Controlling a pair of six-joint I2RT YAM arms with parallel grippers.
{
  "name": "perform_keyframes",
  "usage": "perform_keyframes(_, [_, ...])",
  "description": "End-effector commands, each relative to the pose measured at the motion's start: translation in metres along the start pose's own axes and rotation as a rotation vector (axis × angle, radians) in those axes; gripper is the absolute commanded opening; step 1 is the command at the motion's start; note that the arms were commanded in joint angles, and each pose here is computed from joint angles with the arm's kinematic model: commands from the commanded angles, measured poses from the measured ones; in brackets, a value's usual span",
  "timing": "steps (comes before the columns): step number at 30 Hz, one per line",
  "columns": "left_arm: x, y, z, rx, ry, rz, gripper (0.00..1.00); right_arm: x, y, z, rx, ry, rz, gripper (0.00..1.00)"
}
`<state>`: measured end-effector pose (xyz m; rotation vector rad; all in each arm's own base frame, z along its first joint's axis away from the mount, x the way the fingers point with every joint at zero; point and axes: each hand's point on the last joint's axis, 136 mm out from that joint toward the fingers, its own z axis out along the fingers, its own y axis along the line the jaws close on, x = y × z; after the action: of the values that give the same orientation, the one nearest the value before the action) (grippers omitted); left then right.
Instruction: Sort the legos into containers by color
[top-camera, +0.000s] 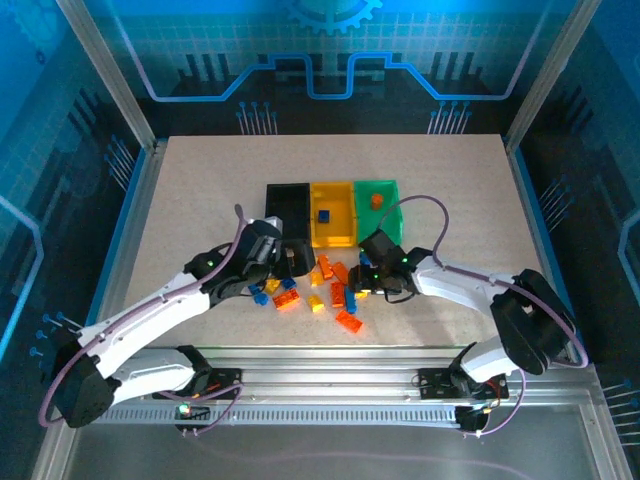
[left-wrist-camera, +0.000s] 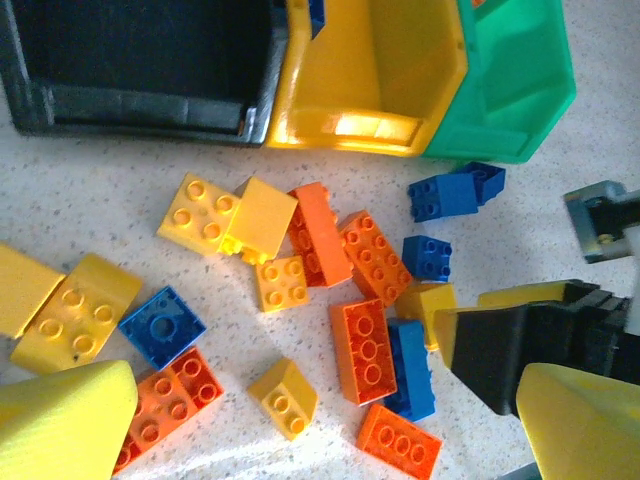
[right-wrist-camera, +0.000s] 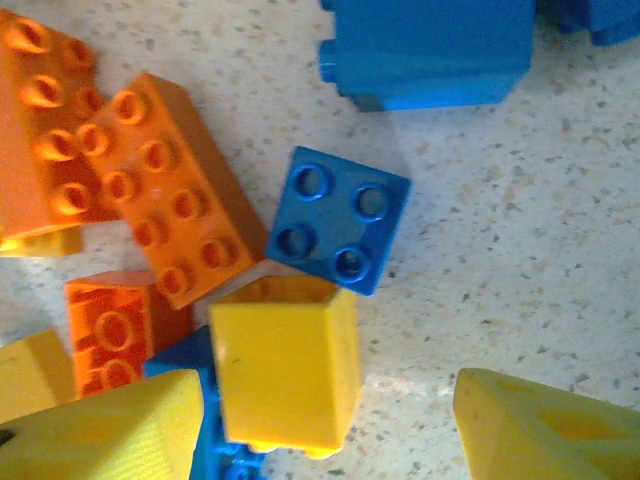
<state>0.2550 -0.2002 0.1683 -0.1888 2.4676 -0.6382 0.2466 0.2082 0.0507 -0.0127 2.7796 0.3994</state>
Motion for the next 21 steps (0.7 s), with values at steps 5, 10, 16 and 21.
perform_keyframes(5, [0.0,0.01,-0.004,-0.022,-0.027,-0.027,0.99,-0.006,0.0,0.002,0.057,0.012,-0.006,0.65])
perform_keyframes(10, [0.0,0.013,-0.004,-0.034,-0.025,-0.028,0.99,0.005,-0.009,0.017,0.114,0.072,0.012,0.59])
perform_keyframes(16, [0.003,0.017,-0.002,-0.036,-0.019,-0.034,0.99,0.007,-0.027,0.007,0.175,0.042,0.046,0.54])
perform_keyframes(21, [0.005,0.02,0.002,-0.042,-0.011,-0.039,0.99,0.016,-0.057,-0.001,0.27,0.051,0.084,0.49])
